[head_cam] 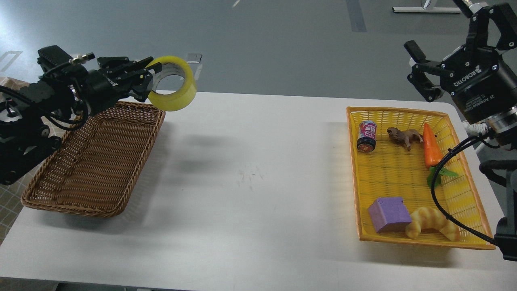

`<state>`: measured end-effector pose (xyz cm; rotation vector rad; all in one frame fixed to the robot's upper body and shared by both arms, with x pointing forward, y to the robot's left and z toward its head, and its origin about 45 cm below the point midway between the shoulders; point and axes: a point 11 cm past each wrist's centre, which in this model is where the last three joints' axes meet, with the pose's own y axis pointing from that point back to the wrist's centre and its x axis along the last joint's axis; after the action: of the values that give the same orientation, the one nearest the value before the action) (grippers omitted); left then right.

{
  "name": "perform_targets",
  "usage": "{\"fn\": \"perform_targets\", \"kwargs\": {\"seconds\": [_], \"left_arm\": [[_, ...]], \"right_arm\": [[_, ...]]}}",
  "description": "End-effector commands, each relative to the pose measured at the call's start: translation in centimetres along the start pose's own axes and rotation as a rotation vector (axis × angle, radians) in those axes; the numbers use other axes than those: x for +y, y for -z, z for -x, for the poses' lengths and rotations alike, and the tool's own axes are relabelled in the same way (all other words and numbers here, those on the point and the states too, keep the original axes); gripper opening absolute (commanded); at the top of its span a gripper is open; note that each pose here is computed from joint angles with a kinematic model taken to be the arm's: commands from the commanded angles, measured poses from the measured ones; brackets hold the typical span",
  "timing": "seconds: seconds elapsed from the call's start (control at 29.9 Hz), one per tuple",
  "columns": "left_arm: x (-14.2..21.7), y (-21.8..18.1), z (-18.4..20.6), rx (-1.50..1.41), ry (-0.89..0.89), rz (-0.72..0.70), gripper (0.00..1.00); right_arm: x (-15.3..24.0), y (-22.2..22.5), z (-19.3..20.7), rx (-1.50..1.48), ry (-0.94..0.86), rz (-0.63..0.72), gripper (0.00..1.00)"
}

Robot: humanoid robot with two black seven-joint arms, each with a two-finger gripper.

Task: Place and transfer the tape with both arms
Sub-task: 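Lift and carry the tape roll over the wicker basket, then lower the tape roll into the wicker basket and open the left gripper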

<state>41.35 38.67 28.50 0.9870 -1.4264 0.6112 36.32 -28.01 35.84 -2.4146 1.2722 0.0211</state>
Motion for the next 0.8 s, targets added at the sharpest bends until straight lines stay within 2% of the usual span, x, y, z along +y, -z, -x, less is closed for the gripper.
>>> {"fn": "perform_targets", "kwargs": {"seconds": [0.0,0.2,0.47,0.67,0.77], "left_arm": [[1.9,0.9,1.3,0.05,0.001,-0.028,0.07],[4.2,1.4,5.0,0.203,0.031,-0.102,0.08],[7.3,5.1,8.2,0.18,0.04,-0.269,0.09],[10.6,6.5,12.3,0.196,0.098,-0.383,0.09],[11.2,6.9,13.0,0.211,0.099,-0.421,0.11]], "right_arm": [[-0.4,-0.3,0.6,-0.062,0.009,-0.038,0.99],[-1.0,-0.8,1.4,-0.109,0.017,-0.064,0.99],[-1.0,-0.9,1.6,-0.109,0.021,-0.062,0.99],[-1.0,-0.9,1.6,-0.109,0.022,-0.057,0.99],[-0.9,-1.1,1.5,-0.108,0.017,-0.048,0.99]]}}
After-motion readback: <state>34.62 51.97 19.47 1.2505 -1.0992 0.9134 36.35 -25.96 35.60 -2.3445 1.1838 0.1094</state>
